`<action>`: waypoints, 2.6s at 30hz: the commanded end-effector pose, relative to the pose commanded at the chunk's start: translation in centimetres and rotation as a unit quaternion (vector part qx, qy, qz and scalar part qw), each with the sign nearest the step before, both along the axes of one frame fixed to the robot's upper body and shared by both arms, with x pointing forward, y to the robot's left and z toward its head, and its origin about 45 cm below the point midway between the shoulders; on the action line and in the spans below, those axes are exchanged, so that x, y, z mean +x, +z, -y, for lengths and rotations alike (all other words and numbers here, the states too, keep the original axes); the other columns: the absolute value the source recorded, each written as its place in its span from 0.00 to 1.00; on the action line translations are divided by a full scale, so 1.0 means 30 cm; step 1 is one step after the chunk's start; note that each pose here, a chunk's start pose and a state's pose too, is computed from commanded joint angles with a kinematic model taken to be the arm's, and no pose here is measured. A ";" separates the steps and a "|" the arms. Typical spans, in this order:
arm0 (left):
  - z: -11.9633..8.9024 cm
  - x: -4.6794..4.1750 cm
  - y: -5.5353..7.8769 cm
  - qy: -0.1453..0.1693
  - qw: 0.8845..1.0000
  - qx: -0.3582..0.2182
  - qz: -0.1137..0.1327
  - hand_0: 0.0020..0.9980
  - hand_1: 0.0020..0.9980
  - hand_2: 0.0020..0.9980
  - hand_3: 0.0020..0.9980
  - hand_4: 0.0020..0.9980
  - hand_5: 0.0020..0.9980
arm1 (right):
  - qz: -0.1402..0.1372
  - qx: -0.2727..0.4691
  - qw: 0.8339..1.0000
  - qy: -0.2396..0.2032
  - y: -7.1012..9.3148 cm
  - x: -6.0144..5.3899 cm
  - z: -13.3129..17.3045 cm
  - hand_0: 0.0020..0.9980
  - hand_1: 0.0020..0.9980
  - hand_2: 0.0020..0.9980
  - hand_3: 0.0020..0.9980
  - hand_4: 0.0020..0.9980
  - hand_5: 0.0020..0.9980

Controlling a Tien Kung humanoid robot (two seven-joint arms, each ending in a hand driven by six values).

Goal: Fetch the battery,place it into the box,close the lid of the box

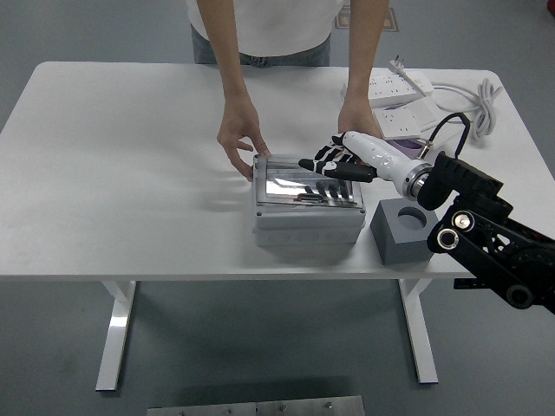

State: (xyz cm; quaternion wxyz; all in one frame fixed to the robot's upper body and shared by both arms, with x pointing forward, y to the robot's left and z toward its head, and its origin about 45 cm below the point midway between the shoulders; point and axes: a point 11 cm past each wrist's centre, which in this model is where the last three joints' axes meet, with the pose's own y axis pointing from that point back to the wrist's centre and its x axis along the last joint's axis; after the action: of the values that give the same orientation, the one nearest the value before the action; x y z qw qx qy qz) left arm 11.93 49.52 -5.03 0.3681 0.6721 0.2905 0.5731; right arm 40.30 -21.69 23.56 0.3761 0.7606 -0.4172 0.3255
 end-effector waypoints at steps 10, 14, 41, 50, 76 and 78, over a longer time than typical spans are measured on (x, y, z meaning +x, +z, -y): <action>0.000 -0.001 0.000 -0.003 1.000 0.000 -0.003 0.63 0.70 0.57 0.54 0.50 0.00 | 0.027 0.011 0.999 -0.013 0.050 0.021 0.027 0.59 0.58 0.65 0.67 1.00 1.00; 0.001 0.002 0.001 -0.004 1.000 0.000 -0.003 0.63 0.70 0.57 0.54 0.50 0.00 | 0.037 0.019 0.999 -0.026 0.075 0.032 0.061 0.60 0.59 0.65 0.67 0.98 1.00; 0.031 0.019 -0.012 -0.008 1.000 -0.011 0.004 0.63 0.70 0.57 0.54 0.50 0.00 | 0.169 0.419 0.878 -0.156 0.077 -0.031 0.432 0.41 0.47 0.54 0.60 0.91 0.88; 0.037 0.016 -0.016 -0.004 1.000 -0.017 0.005 0.63 0.70 0.57 0.54 0.50 0.00 | 0.135 0.481 0.848 -0.175 0.020 -0.048 0.432 0.44 0.46 0.53 0.59 0.80 0.40; 0.028 0.025 -0.013 0.011 0.999 -0.016 0.027 0.63 0.70 0.57 0.54 0.50 0.00 | 0.150 0.503 0.826 -0.204 0.029 -0.083 0.511 0.57 0.48 0.50 0.53 0.66 0.20; 0.023 0.026 -0.010 0.014 0.999 -0.015 0.031 0.63 0.70 0.57 0.54 0.50 0.00 | 0.143 0.500 0.830 -0.203 0.025 -0.083 0.508 0.57 0.48 0.50 0.53 0.66 0.20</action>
State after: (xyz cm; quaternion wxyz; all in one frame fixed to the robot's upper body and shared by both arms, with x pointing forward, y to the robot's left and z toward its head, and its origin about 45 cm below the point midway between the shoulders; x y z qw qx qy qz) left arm 12.73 48.81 -5.34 0.3790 0.6446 0.2968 0.5940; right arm 37.80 -36.93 24.32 -0.0619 0.6877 -0.7171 0.0944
